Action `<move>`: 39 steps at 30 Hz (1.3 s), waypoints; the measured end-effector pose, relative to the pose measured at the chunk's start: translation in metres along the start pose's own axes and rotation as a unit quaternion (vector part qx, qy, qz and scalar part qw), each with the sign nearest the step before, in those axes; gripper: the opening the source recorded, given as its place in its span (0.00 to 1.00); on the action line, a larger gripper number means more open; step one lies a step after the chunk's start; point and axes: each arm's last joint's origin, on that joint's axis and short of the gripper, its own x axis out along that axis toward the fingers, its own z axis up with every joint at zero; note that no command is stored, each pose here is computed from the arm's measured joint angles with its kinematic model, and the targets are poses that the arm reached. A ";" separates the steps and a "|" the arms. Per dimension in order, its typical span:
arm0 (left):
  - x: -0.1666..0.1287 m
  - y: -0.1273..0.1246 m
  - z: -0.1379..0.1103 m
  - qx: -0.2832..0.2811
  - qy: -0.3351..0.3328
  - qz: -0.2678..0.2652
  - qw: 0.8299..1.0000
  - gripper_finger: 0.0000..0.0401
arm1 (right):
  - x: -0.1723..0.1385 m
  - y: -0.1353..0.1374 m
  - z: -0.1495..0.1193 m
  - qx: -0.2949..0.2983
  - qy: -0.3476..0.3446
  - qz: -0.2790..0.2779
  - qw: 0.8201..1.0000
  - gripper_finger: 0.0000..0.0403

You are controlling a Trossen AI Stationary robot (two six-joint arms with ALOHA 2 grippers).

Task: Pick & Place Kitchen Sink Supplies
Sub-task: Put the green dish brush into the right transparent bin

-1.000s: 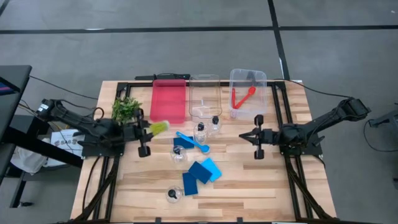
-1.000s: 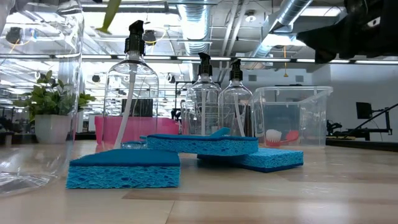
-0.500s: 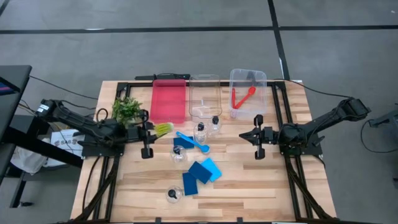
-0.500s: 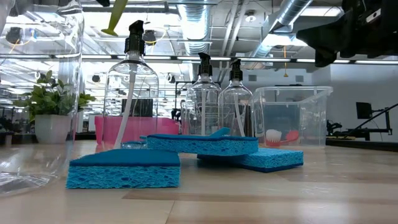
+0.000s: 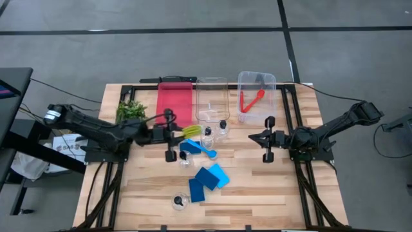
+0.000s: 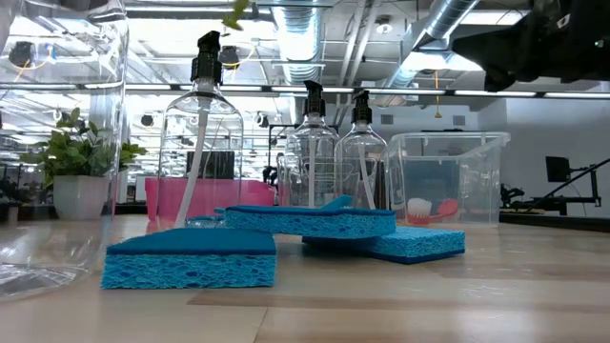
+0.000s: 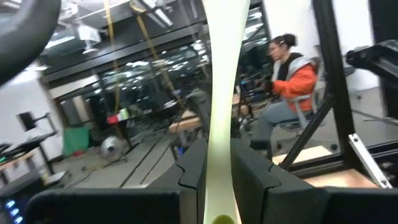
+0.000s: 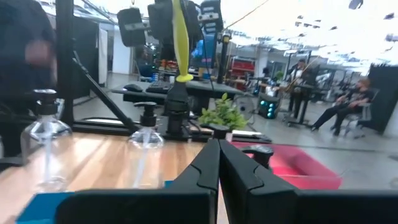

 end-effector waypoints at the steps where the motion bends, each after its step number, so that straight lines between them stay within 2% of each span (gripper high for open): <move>1: 0.008 0.002 0.000 0.000 0.000 -0.002 1.000 0.14 | 0.000 0.000 0.001 -0.009 -0.003 -0.001 1.000 0.00; 4: 0.032 0.006 -0.008 -0.015 0.007 -0.017 1.000 0.14 | 0.000 0.000 0.001 -0.031 -0.006 -0.001 1.000 0.00; 9: 0.068 0.005 -0.033 -0.024 0.028 -0.051 0.998 0.14 | 0.001 -0.001 0.005 -0.030 -0.013 -0.003 0.999 0.00; 15: 0.090 0.000 -0.053 -0.039 0.028 -0.063 0.997 0.14 | 0.011 0.001 0.020 -0.024 -0.003 0.015 1.000 0.02; 18: 0.092 -0.002 -0.057 -0.040 0.028 -0.065 0.997 0.14 | 0.018 0.003 0.027 -0.025 0.020 0.021 0.999 0.09; 23: 0.094 -0.006 -0.065 -0.040 0.039 -0.070 0.996 0.14 | 0.031 0.008 0.046 -0.020 0.013 0.027 0.999 0.29; 30: 0.096 -0.009 -0.072 -0.048 0.050 -0.074 0.995 0.14 | 0.053 0.019 0.051 -0.035 0.035 0.059 0.997 0.51; 34: 0.096 -0.009 -0.071 -0.049 0.048 -0.073 0.995 0.14 | 0.068 0.025 0.054 -0.042 0.041 0.061 0.996 0.57; 39: 0.096 -0.009 -0.072 -0.049 0.049 -0.073 0.995 0.14 | 0.088 0.032 0.065 -0.075 0.037 0.061 0.995 0.58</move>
